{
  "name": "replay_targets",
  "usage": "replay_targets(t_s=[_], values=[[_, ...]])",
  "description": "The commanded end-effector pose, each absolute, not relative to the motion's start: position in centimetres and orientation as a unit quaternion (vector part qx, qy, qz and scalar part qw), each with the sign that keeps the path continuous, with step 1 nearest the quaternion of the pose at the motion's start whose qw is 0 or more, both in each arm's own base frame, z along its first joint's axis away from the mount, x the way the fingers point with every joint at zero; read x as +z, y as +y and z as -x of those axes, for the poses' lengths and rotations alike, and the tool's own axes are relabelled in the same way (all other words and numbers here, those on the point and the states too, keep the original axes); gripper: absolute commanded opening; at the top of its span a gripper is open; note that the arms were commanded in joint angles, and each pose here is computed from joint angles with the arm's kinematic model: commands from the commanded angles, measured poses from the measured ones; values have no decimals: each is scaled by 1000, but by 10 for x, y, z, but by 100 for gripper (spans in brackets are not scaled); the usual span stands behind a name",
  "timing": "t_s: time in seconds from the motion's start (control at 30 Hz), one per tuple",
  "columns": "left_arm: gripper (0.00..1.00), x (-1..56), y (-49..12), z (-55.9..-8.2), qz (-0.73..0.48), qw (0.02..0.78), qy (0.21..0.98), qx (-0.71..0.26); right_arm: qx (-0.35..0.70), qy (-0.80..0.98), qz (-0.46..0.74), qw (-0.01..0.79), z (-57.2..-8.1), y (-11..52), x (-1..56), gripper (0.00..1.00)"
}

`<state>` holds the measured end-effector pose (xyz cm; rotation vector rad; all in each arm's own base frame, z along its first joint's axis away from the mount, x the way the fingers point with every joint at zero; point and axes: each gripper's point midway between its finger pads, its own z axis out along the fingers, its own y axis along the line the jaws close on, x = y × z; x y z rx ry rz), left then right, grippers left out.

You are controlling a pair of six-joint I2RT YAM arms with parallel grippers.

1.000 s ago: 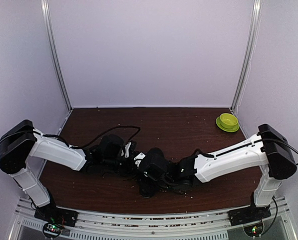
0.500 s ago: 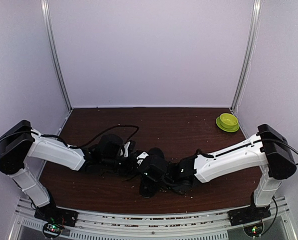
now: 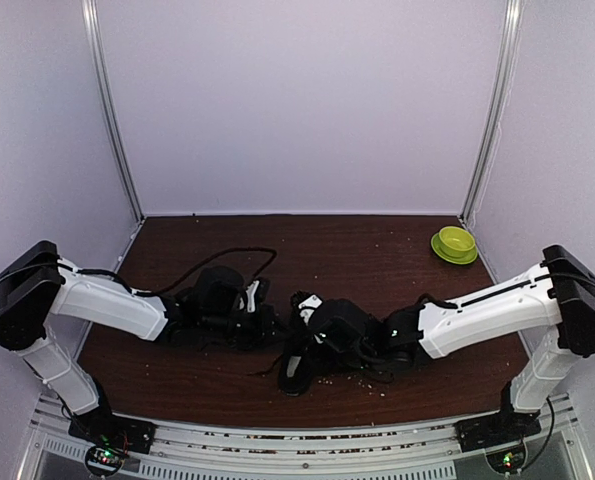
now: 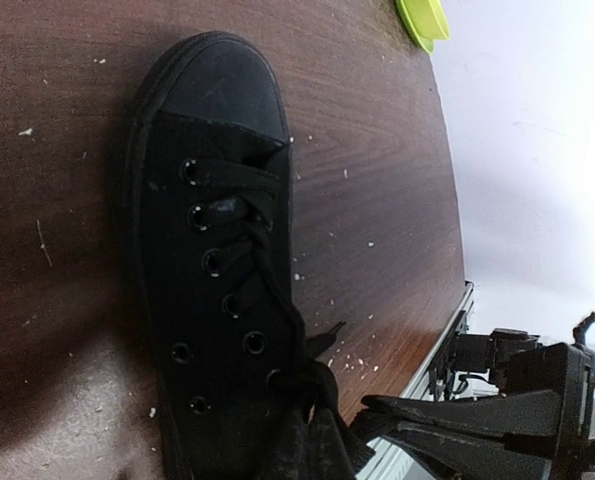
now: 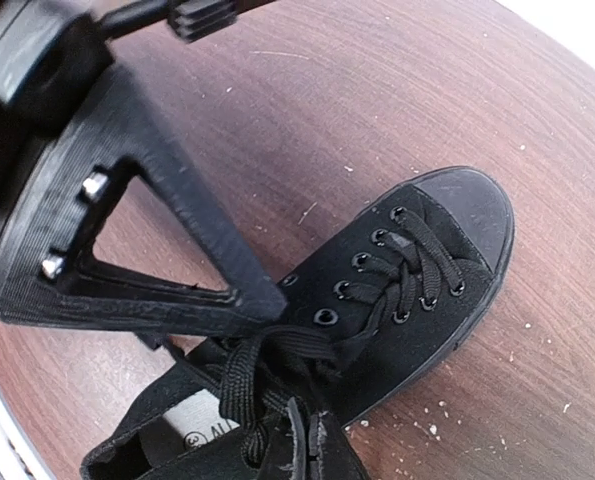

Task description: Tie the shoes

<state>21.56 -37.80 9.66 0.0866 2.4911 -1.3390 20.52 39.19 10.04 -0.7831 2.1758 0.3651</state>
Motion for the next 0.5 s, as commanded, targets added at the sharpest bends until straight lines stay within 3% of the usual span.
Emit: replay_targets(t_s=[0.0, 0.47], values=[[0, 100, -373, -226, -32, 184, 869, -459, 190, 858, 295, 375, -204, 395, 104, 0], [0, 87, -349, -252, -13, 213, 888, -408, 233, 877, 228, 354, -214, 380, 97, 0]])
